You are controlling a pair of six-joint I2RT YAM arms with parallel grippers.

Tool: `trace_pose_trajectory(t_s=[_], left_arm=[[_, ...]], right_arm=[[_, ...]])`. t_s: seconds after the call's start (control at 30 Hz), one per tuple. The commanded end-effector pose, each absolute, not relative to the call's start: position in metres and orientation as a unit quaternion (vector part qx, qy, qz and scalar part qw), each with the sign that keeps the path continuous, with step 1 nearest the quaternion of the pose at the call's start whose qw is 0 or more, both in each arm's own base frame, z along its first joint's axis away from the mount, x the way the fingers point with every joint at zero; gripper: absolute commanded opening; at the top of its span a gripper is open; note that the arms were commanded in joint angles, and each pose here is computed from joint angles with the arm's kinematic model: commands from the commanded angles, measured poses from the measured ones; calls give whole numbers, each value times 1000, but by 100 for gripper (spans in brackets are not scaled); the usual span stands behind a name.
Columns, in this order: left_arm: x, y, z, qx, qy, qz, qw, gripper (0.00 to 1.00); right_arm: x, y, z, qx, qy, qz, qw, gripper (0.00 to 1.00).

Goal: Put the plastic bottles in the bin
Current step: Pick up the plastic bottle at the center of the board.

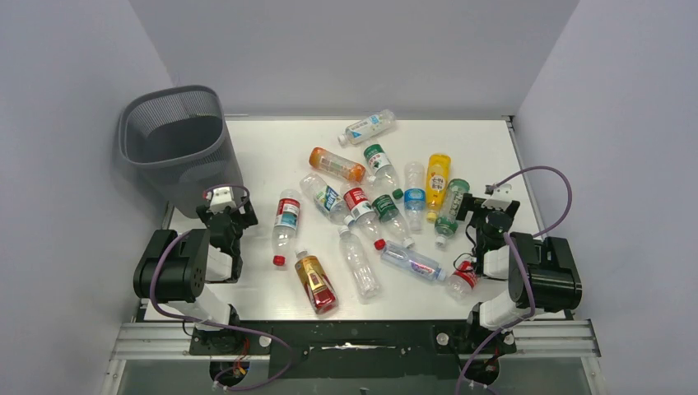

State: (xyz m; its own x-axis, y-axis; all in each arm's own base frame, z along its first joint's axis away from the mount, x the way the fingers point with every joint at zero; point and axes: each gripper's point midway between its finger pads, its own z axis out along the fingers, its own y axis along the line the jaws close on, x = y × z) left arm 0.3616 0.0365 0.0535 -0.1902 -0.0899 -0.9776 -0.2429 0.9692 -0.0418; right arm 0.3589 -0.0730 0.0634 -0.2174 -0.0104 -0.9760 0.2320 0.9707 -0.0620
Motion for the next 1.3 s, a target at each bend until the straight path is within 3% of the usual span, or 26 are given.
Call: trace_pose_trajectory(t_s=[0.0, 0.77, 1.03, 1.27], left_arm=[[373, 38, 78, -109, 739, 58, 662, 87], [372, 39, 85, -112, 735, 72, 665, 87], [380, 7, 128, -68, 741, 71, 664, 87], [390, -50, 192, -31, 725, -13, 688, 87]], right_arm=[[372, -76, 87, 72, 747, -100, 653, 98], [369, -68, 91, 49, 741, -94, 663, 98], [358, -52, 123, -7, 742, -87, 665, 98], [350, -36, 172, 15, 730, -39, 683, 98]])
